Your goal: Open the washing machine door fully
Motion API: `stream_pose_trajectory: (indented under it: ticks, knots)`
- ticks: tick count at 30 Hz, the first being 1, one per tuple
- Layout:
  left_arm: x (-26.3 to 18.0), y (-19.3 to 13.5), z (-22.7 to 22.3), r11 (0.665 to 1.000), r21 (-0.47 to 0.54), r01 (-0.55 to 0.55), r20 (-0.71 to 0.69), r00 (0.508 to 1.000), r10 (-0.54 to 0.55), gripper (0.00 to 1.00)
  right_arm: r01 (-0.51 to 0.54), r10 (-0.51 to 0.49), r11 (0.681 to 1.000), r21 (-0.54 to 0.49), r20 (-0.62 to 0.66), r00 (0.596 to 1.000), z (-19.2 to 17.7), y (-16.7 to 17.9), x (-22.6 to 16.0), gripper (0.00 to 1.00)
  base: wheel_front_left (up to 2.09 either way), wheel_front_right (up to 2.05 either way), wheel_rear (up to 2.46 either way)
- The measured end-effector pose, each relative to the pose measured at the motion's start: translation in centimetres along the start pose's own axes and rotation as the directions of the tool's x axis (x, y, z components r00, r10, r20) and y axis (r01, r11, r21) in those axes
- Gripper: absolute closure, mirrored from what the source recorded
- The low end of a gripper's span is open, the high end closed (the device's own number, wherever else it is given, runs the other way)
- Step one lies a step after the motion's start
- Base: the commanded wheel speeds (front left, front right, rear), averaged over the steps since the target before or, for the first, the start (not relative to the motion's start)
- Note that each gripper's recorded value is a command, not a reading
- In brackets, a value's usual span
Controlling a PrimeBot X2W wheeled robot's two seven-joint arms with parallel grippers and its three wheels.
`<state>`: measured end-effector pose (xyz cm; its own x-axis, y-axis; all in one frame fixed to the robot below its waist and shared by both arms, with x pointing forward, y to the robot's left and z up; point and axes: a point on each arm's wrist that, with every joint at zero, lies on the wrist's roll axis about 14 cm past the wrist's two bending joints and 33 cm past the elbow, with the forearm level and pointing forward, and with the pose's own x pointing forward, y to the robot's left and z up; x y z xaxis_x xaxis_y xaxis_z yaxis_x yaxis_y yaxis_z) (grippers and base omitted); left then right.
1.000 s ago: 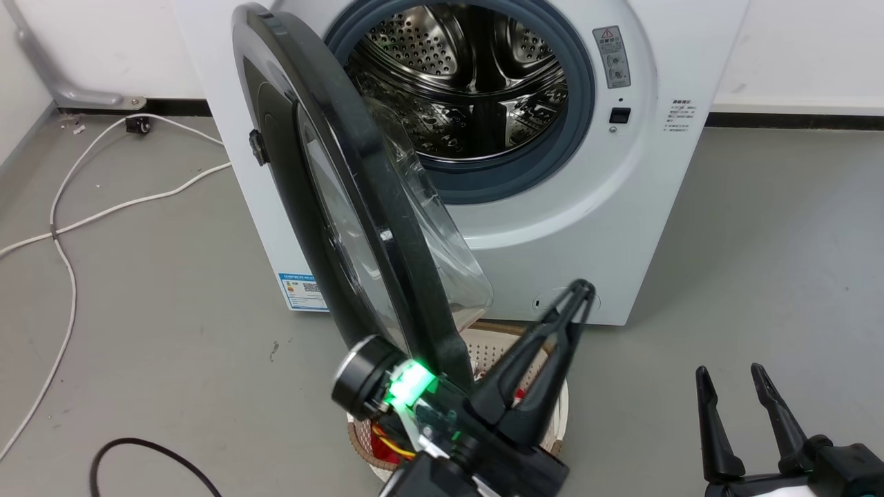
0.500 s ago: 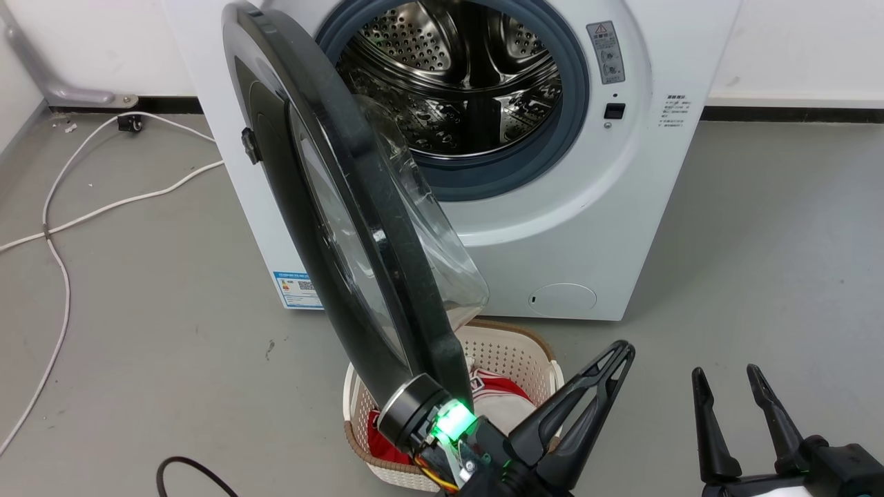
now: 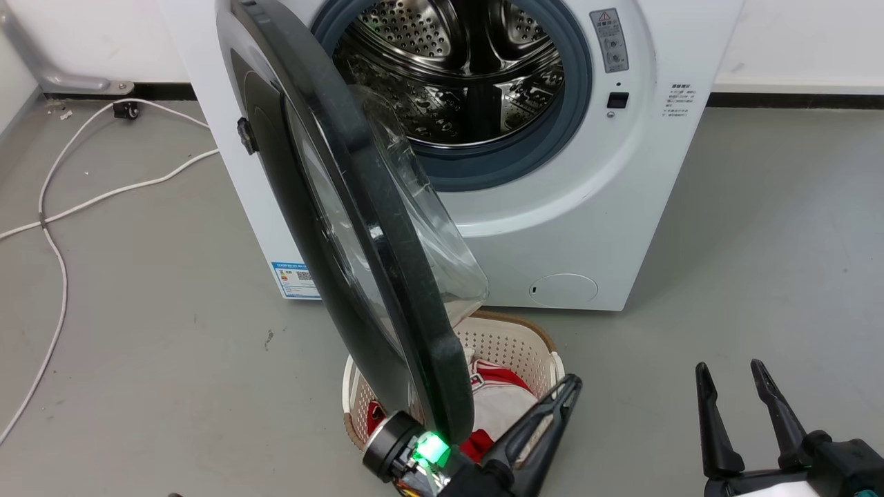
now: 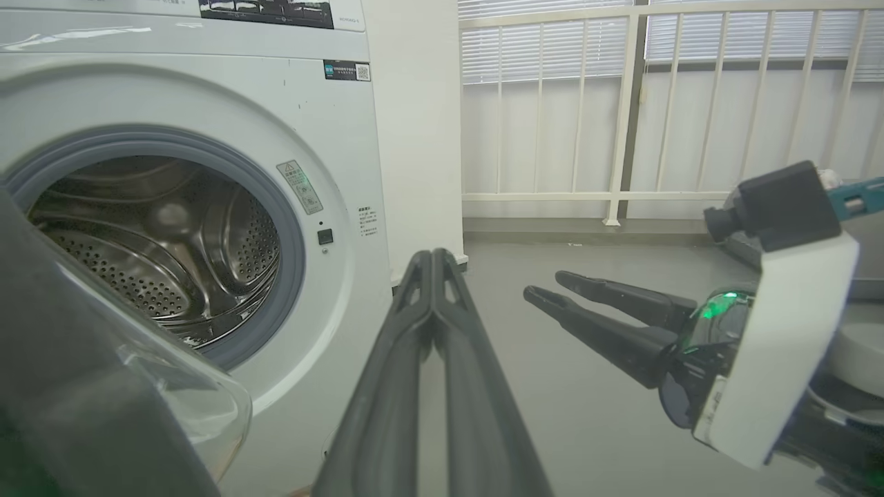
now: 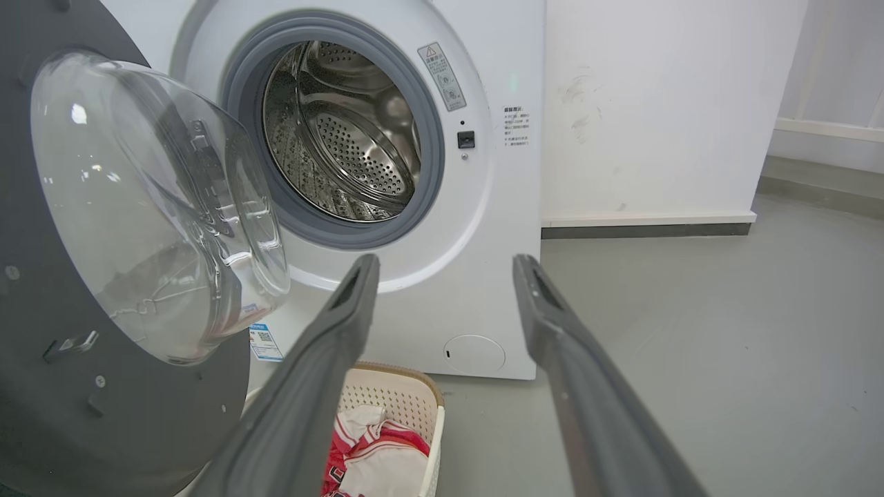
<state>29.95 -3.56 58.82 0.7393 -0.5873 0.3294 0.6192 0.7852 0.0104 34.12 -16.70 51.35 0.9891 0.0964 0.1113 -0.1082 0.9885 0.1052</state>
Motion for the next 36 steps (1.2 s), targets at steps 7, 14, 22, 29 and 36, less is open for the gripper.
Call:
stream_pose_trajectory:
  ticks: [7, 14, 22, 29, 36]
  knots:
    - [-0.5, 2.4, -2.7, 0.998, 0.015, -0.064, -0.085, 0.994, 0.065, 1.0, 0.003, -0.003, 1.0, 0.002, -0.012, 1.0, -0.4, -0.1, 0.1, 0.0, 0.0, 0.0, 0.0]
    - [-1.0, 5.0, -4.1, 0.99, 0.036, -0.135, -0.126, 0.982, 0.139, 1.0, 0.015, -0.015, 1.0, 0.002, -0.027, 1.0, -0.9, -0.5, 0.1, 0.0, 0.0, 0.0, 0.0]
    - [-1.9, 6.6, -4.3, 0.979, 0.053, -0.196, -0.138, 0.97, 0.202, 1.0, 0.003, -0.003, 1.0, 0.003, -0.034, 0.999, -1.1, -0.1, 0.3, 0.0, 0.0, 0.0, 0.0]
    - [-3.9, 7.9, -4.0, 0.96, 0.066, -0.274, -0.139, 0.95, 0.28, 1.0, -0.027, 0.027, 1.0, 0.011, -0.034, 0.999, -1.2, 0.8, 0.7, 0.0, 0.0, 0.0, 0.0]
    - [-6.8, 10.4, -3.6, 0.917, 0.108, -0.385, -0.141, 0.907, 0.397, 1.0, -0.066, 0.067, 0.998, 0.017, -0.043, 0.997, -1.5, 1.9, 1.1, 0.0, 0.0, 0.0, 0.0]
